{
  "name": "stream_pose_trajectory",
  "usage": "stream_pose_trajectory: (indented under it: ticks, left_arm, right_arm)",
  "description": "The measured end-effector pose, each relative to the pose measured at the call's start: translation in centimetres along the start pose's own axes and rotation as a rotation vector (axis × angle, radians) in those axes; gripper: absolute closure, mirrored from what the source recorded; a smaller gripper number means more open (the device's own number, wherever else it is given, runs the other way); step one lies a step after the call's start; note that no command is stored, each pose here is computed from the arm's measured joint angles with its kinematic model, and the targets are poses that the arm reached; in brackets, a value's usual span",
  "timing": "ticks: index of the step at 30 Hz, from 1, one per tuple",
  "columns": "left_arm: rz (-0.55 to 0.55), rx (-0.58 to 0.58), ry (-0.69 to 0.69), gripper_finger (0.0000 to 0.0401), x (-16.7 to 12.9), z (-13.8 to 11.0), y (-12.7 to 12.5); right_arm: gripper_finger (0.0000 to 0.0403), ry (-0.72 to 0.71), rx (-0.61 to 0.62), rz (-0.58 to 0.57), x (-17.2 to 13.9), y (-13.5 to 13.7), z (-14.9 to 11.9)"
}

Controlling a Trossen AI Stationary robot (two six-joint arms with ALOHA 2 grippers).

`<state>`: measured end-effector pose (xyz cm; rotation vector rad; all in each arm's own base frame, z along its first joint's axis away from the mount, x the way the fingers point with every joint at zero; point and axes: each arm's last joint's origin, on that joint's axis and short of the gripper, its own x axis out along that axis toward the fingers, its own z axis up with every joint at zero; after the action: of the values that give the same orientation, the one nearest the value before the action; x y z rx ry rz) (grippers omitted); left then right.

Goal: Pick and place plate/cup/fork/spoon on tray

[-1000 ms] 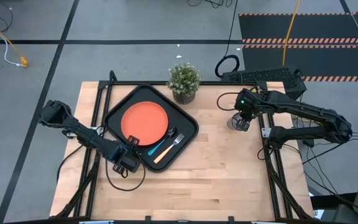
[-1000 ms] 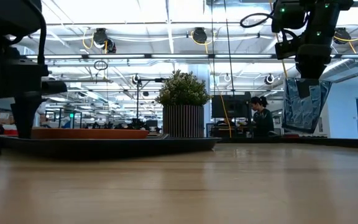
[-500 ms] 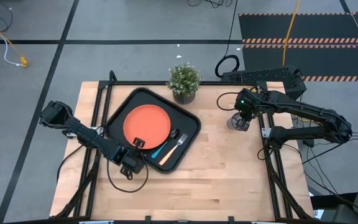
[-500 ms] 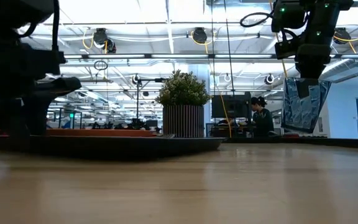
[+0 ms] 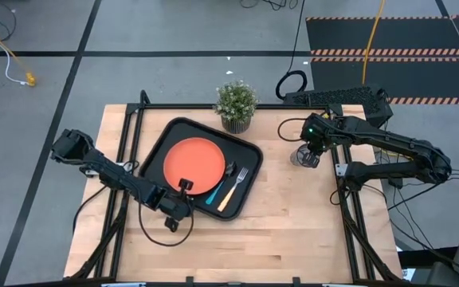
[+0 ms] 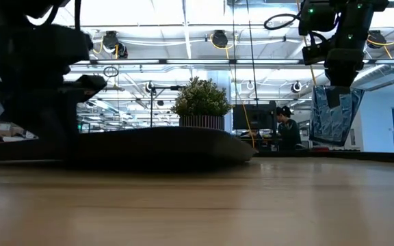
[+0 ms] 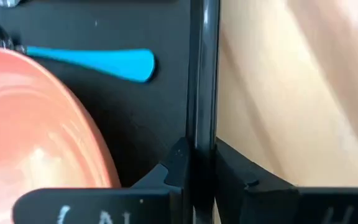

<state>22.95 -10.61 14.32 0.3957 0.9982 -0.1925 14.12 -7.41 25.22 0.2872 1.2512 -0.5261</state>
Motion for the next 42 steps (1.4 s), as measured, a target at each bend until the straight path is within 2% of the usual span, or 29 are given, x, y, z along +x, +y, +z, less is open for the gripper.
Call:
stream_pose_trajectory:
  ticks: [3,8,13,19,23,28,35,42]
  left_arm:
    - [-0.006,-0.022,-0.06,0.0344,0.8,0.7,-0.1]
    - [0.006,-0.004,-0.045,0.0344,3.4,2.0,-0.5]
    - [0.028,-0.032,-0.055,0.0347,5.8,5.3,0.1]
    - [0.037,-0.145,-0.089,0.0341,7.2,9.6,1.5]
    - [0.044,-0.203,-0.066,0.034,8.0,11.6,2.0]
    - [0.045,-0.295,-0.04,0.0339,9.3,12.9,1.7]
    - [0.075,-0.46,-0.056,0.0337,9.7,13.2,0.9]
    - [0.089,-0.533,-0.096,0.0337,9.3,13.5,-0.7]
  right_arm:
    - [0.0403,-0.001,0.0,0.0,0.0,0.0,0.0]
    - [0.0403,-0.01,-0.003,0.001,0.0,0.0,0.1]
    - [0.0403,-0.014,-0.003,0.01,0.0,0.0,0.1]
    - [0.0403,-0.007,-0.005,0.053,0.0,0.2,0.1]
    - [0.0403,0.015,-0.024,0.052,0.0,0.2,-0.1]
    - [0.0403,0.014,-0.076,0.05,0.0,0.2,-0.1]
    - [0.0403,-0.021,-0.156,0.043,-0.7,0.1,0.4]
    - [0.0403,-0.065,-0.201,0.003,-2.0,-0.1,1.0]
